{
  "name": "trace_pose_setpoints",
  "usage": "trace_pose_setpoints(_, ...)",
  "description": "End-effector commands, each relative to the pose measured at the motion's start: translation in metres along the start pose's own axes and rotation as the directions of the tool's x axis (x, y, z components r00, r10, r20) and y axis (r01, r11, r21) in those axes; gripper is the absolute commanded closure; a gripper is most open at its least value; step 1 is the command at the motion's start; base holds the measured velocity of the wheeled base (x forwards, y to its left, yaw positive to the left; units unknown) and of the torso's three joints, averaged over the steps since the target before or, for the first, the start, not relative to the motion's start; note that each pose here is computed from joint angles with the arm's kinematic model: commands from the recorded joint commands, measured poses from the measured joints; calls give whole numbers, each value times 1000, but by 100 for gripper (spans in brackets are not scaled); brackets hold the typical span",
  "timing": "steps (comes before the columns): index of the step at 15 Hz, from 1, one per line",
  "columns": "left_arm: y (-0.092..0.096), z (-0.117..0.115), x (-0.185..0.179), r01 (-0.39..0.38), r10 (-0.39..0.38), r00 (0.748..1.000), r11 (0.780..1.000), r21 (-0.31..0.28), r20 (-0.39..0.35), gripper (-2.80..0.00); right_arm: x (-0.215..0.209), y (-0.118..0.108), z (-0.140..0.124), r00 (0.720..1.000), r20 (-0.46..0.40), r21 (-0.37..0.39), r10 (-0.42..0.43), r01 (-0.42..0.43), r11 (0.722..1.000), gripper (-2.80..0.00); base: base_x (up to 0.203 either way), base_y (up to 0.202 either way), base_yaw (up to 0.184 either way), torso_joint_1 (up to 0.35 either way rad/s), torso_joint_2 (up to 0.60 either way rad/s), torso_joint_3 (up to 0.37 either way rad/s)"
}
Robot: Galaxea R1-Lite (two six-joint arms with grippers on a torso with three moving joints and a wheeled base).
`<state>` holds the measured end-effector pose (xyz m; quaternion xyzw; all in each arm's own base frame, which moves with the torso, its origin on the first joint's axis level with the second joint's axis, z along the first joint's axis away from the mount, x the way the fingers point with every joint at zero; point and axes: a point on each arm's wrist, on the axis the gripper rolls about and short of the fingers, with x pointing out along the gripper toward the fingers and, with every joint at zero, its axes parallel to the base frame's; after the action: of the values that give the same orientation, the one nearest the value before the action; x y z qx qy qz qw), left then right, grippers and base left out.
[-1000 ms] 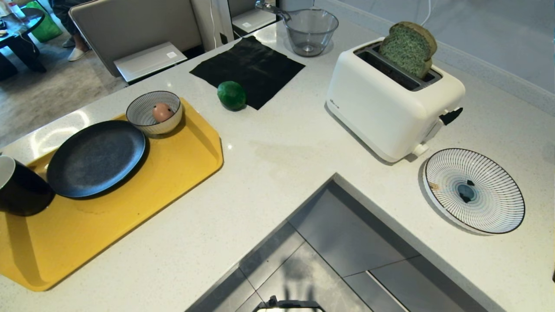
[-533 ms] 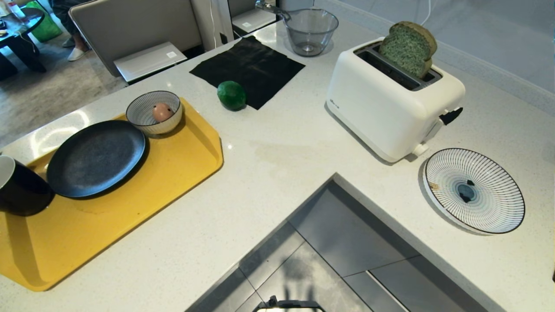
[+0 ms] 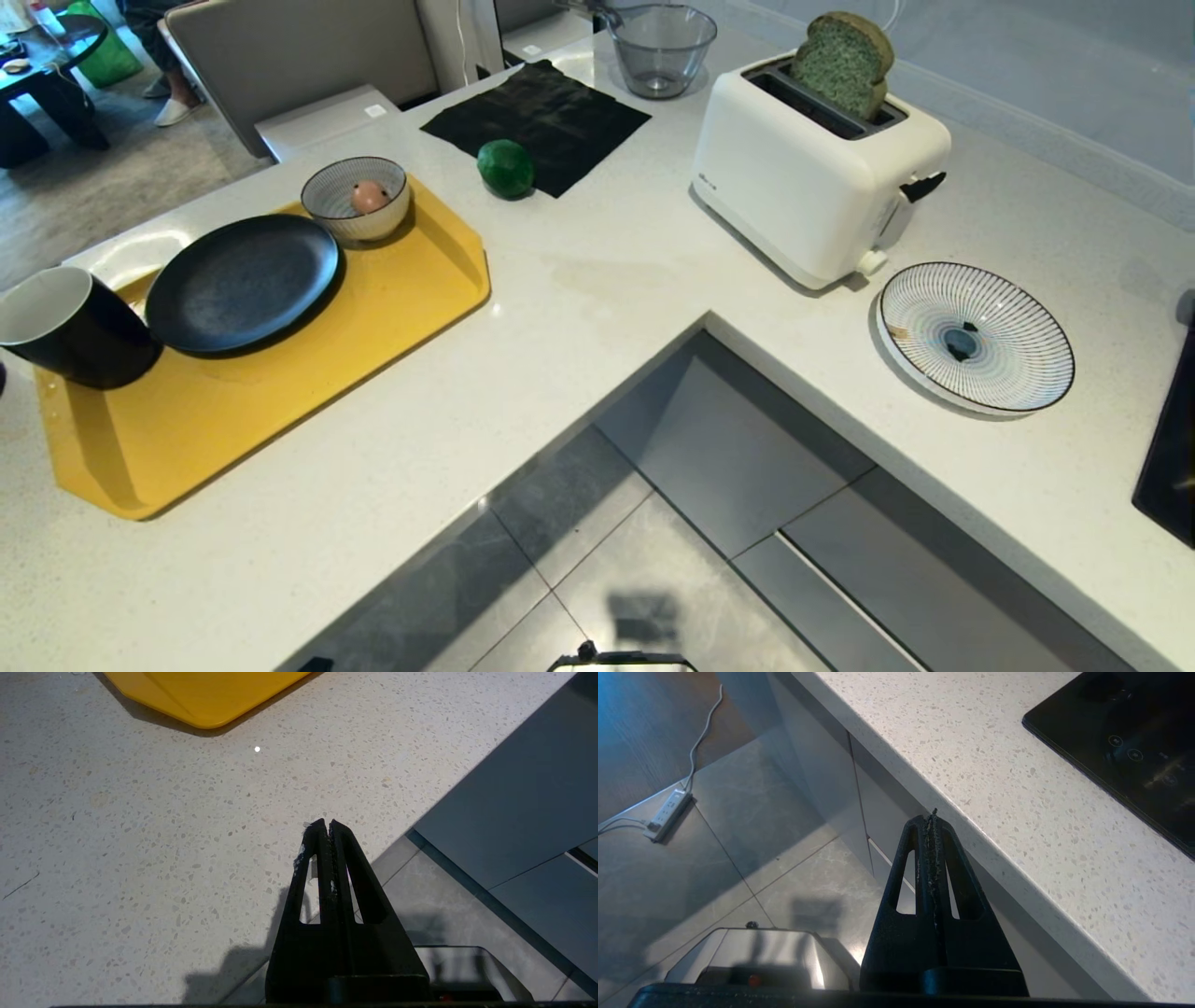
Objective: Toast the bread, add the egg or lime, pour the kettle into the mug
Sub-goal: Put the fruit on a plate
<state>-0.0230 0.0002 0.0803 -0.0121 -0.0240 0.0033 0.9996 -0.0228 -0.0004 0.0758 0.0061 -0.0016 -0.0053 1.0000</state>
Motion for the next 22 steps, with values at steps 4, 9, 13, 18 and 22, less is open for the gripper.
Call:
trace_pose_setpoints(4, 0, -5, 1, -2, 2, 1000, 1000, 0, -16, 0, 0, 0, 0, 1000, -2, -3, 3, -3, 1000, 0, 0, 0, 0, 7, 2, -2)
trace_pose_setpoints(9, 0, -5, 1, -1, 1, 1000, 1000, 0, -16, 0, 0, 0, 0, 1000, -2, -6, 4, -4, 1000, 0, 0, 0, 0, 0, 0, 0)
trace_pose_setpoints(13, 0, -5, 1, -1, 1, 1000, 1000, 0, -16, 0, 0, 0, 0, 1000, -2, -3, 1, -1, 1000, 0, 0, 0, 0, 0, 0, 0)
trace_pose_setpoints(18, 0, -5, 1, -2, 2, 1000, 1000, 0, -16, 0, 0, 0, 0, 1000, -2, -2, 1, -1, 1000, 0, 2, -10, 122, 6, 3, 2)
trace_pose_setpoints(22, 0, -5, 1, -2, 2, 1000, 1000, 0, -16, 0, 0, 0, 0, 1000, -2, -2, 1, -1, 1000, 0, -1, -10, 174, 3, 0, 5)
